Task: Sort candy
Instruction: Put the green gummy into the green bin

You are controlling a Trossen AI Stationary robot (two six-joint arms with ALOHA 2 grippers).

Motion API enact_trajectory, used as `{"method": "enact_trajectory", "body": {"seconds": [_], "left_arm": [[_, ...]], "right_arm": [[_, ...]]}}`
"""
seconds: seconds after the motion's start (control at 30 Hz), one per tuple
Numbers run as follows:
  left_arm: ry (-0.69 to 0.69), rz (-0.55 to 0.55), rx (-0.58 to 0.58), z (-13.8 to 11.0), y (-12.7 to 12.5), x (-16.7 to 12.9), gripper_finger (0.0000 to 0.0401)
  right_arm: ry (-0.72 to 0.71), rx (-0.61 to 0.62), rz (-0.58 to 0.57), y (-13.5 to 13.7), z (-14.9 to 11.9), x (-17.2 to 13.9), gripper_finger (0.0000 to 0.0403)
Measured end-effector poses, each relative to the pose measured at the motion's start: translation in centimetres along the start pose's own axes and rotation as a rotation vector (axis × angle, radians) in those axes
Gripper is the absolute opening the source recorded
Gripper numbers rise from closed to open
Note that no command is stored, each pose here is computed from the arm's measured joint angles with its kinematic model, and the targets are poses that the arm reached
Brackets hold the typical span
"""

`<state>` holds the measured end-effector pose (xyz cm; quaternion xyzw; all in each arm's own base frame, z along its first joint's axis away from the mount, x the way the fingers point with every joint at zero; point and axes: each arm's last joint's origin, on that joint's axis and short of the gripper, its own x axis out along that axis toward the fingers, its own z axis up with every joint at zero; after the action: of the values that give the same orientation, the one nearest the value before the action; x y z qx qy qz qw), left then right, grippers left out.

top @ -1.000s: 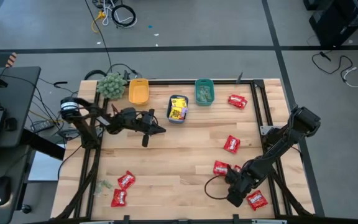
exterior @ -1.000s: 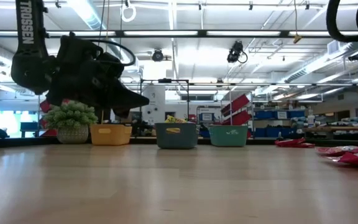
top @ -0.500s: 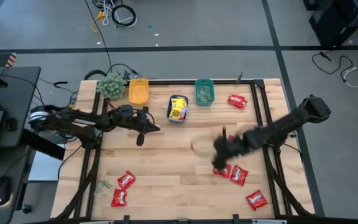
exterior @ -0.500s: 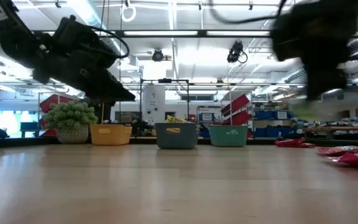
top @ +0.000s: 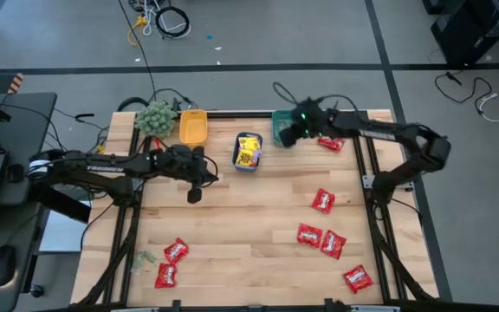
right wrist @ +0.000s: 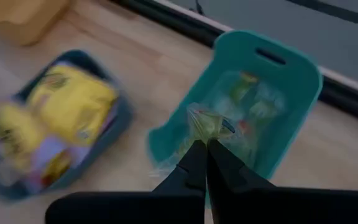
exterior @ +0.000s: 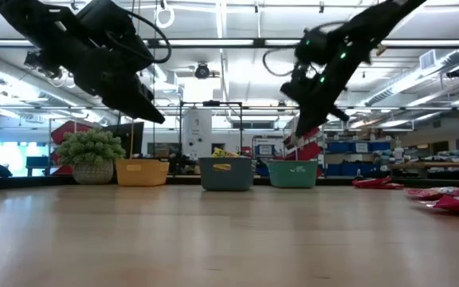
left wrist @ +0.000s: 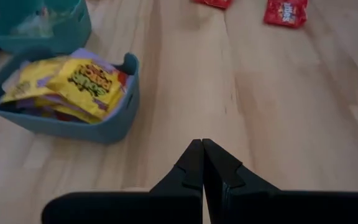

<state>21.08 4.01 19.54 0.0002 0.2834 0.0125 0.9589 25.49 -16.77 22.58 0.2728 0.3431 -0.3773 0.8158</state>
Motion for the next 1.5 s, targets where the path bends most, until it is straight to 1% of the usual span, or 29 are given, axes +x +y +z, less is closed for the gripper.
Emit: {"method": "enact_trajectory", "body": {"seconds": [0.1,0.2,0.3,0.4,0.5,0.6,0.67,0.73,0.8,0.83,0.9,0.97,1.03,1.07,1.23,1.3,1.37,1.43,1.5], "left_arm": [[0.030,-0.004,-0.041,-0.3,-0.3,0.0,0.0001],[0.093,0.016,-0.085,-0.8,-0.6,0.0,0.0001],[0.130,0.018,-0.120,-1.1,-1.0,0.0,0.0001],[0.157,-0.001,-0.146,-1.3,-1.6,0.1,0.0001],[0.197,-0.021,-0.175,-1.7,-2.3,-0.1,0.0001],[0.239,-0.038,-0.209,-2.0,-2.9,-0.5,0.0001],[0.253,-0.046,-0.237,-2.1,-3.4,-1.0,0.0001],[0.272,-0.048,-0.268,-2.0,-3.8,-1.6,0.0001],[0.320,-0.046,-0.286,-1.8,-4.4,-2.4,0.0001],[0.352,-0.043,-0.292,-1.6,-4.7,-2.9,0.0001],[0.440,-0.038,-0.301,-1.4,-5.5,-3.8,0.0001],[0.502,-0.033,-0.316,-1.1,-6.5,-4.6,0.0001],[0.536,-0.053,-0.332,-0.6,-7.7,-5.2,0.0001],[0.550,-0.068,-0.341,-0.3,-8.3,-5.5,0.0001],[0.609,-0.130,-0.389,0.2,-11.6,-6.5,0.0001],[0.642,-0.147,-0.400,-0.2,-12.9,-6.7,0.0001],[0.681,-0.161,-0.409,-0.7,-14.2,-6.8,0.0001],[0.742,-0.187,-0.412,-1.3,-15.3,-7.0,0.0001],[0.809,-0.213,-0.407,-1.9,-16.4,-7.0,0.0001]], "right_arm": [[0.063,-0.038,-0.004,-0.4,1.2,2.5,0.0000],[0.126,-0.038,-0.038,-0.9,2.1,4.3,0.0000],[0.162,-0.036,-0.073,-1.4,3.0,5.6,0.0001],[0.192,-0.050,-0.088,-1.6,3.2,6.5,0.0012],[0.207,-0.076,-0.089,-1.5,3.2,6.8,0.0038],[0.209,-0.098,-0.085,-1.4,3.2,6.6,0.0080],[0.195,-0.109,-0.079,-1.3,3.4,6.1,0.0111],[0.172,-0.152,-0.066,-1.2,3.8,5.2,0.0139],[0.164,-0.198,-0.056,-1.0,3.9,4.2,0.0151],[0.164,-0.226,-0.052,-0.8,3.9,3.6,0.0150],[0.155,-0.290,-0.040,-0.2,3.9,2.2,0.0126],[0.126,-0.338,-0.046,0.7,3.7,1.0,0.0081],[0.087,-0.389,-0.032,1.5,3.1,0.2,0.0029],[0.071,-0.412,-0.018,1.9,2.6,-0.1,0.0015],[0.007,-0.454,0.074,3.7,-0.3,-1.2,0.0009],[-0.035,-0.463,0.118,4.4,-1.7,-1.3,0.0003],[-0.079,-0.470,0.168,5.2,-3.1,-1.5,0.0005],[-0.134,-0.472,0.224,6.1,-4.1,-1.8,0.0008],[-0.160,-0.484,0.266,6.8,-5.1,-2.1,0.0008]]}}
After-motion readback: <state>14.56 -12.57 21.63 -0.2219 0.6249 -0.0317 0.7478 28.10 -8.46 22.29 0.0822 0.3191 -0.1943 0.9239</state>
